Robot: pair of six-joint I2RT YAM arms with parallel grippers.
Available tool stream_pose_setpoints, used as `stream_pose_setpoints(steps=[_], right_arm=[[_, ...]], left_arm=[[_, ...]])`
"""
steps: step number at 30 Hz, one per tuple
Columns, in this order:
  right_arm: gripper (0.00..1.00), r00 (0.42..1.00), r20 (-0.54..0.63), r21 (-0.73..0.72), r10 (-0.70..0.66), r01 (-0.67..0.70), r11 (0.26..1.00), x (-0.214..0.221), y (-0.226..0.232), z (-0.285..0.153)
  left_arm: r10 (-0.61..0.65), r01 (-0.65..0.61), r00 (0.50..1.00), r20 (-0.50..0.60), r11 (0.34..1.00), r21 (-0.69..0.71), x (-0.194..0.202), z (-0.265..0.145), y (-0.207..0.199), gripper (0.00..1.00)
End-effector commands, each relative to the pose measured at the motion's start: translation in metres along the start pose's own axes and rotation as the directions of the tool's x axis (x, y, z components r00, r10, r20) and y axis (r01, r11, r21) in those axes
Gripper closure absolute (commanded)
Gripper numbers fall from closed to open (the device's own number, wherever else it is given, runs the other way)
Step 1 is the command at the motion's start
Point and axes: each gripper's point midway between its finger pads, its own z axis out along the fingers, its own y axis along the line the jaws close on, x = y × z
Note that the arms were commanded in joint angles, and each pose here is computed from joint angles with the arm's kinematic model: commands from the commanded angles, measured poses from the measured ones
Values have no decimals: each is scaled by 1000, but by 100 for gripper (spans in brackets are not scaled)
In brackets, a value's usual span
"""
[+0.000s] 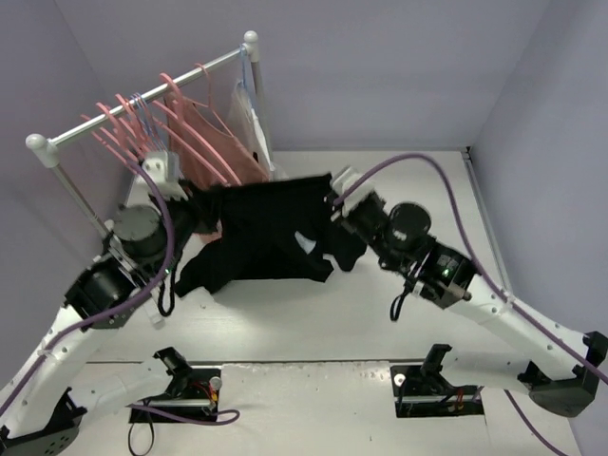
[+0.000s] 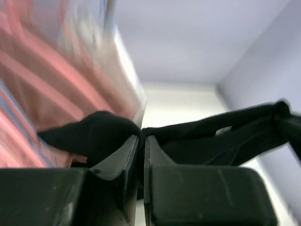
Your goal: Place the t-shirt on the hanger
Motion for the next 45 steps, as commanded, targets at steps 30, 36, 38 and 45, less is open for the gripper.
stream_pose_setpoints(steps=[30,36,38,45], right_arm=[[37,850,-333,-105,407,-463,880,121,150,-45],[51,916,-220,-172,336,-375,911,43,140,1],[51,932,-165,-180,324,-351,919,14,130,20],[52,946,-56,-261,319,-322,910,-42,112,90]], left_arm=[[31,-122,913,-406,972,-199,167,-33,78,39],[103,-227,870,-483,952,-206,166,-50,92,39],[93,-217,863,-497,956,-197,173,-53,92,39],[13,-152,847,-531,964,-219,200,-78,104,39]])
